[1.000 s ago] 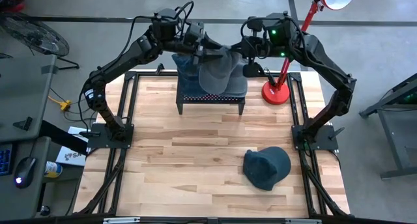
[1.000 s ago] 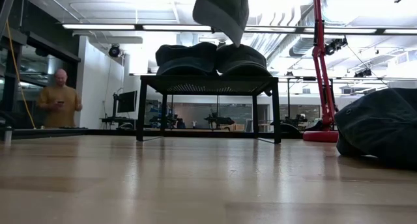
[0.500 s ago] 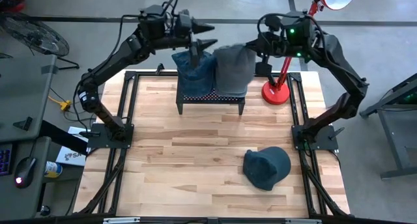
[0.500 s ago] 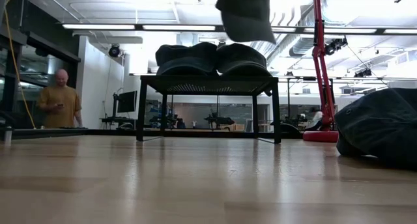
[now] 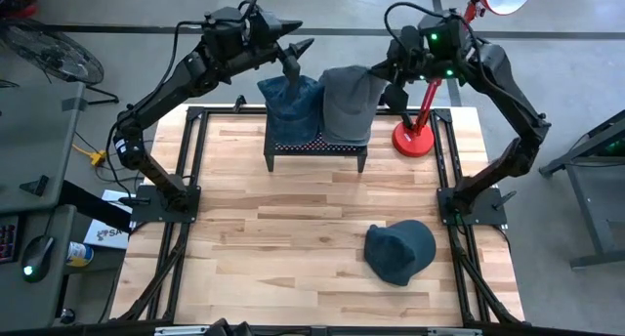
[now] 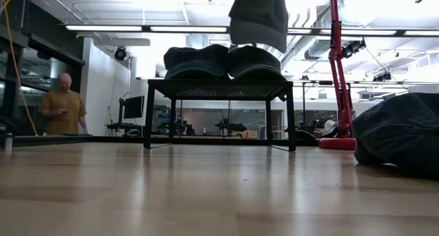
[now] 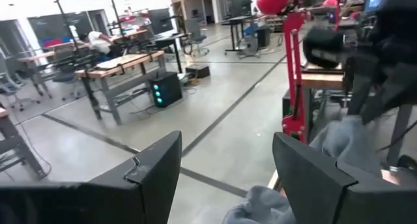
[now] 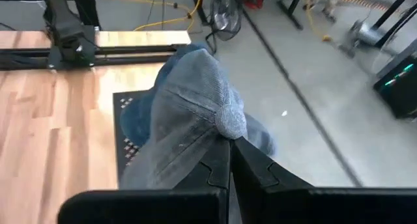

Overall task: Pick & Place hat
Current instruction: Stack the gray cap on the gray cap on the shelf

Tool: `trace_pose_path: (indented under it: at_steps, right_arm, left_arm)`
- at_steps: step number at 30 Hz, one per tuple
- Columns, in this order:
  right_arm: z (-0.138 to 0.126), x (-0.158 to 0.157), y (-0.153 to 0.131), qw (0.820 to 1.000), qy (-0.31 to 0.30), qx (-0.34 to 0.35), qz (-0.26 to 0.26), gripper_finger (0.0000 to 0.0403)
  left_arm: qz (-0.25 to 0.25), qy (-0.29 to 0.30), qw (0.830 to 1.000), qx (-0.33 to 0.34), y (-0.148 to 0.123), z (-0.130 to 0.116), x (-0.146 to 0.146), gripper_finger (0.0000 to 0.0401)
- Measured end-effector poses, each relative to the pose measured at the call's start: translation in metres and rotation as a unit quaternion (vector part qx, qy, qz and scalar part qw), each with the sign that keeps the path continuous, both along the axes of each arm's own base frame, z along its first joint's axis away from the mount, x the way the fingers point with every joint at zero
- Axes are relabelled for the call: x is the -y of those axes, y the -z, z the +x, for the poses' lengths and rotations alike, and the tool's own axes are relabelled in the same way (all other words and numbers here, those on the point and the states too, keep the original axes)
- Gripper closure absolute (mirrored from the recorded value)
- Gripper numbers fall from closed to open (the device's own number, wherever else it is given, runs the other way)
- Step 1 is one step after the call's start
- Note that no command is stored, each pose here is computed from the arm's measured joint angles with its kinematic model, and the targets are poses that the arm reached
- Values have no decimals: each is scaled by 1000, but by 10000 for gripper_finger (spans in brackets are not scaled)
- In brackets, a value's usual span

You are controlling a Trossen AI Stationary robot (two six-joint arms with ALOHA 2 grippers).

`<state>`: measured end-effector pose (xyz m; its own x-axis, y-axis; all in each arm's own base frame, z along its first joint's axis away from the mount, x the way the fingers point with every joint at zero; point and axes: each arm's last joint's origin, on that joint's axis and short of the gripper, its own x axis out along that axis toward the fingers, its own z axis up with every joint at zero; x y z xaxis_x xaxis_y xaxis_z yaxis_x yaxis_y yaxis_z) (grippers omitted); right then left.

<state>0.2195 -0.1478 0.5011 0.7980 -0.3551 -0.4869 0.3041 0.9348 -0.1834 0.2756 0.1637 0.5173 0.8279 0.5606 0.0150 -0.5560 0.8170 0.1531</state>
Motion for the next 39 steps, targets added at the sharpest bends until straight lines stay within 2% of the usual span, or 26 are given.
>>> trace_pose_path:
  at_steps: [5,23,39]
  right_arm:
    - [10,9,11,1000,0,-18,22,402]
    - [27,58,42,996,37,-59,50,402]
    - [57,96,81,990,64,-115,40,403]
  left_arm:
    - [2,-28,1000,5,-1,-1,-1,165]
    - [3,-29,1000,5,-1,-1,-1,165]
    - [6,-30,999,13,-3,-1,-1,165]
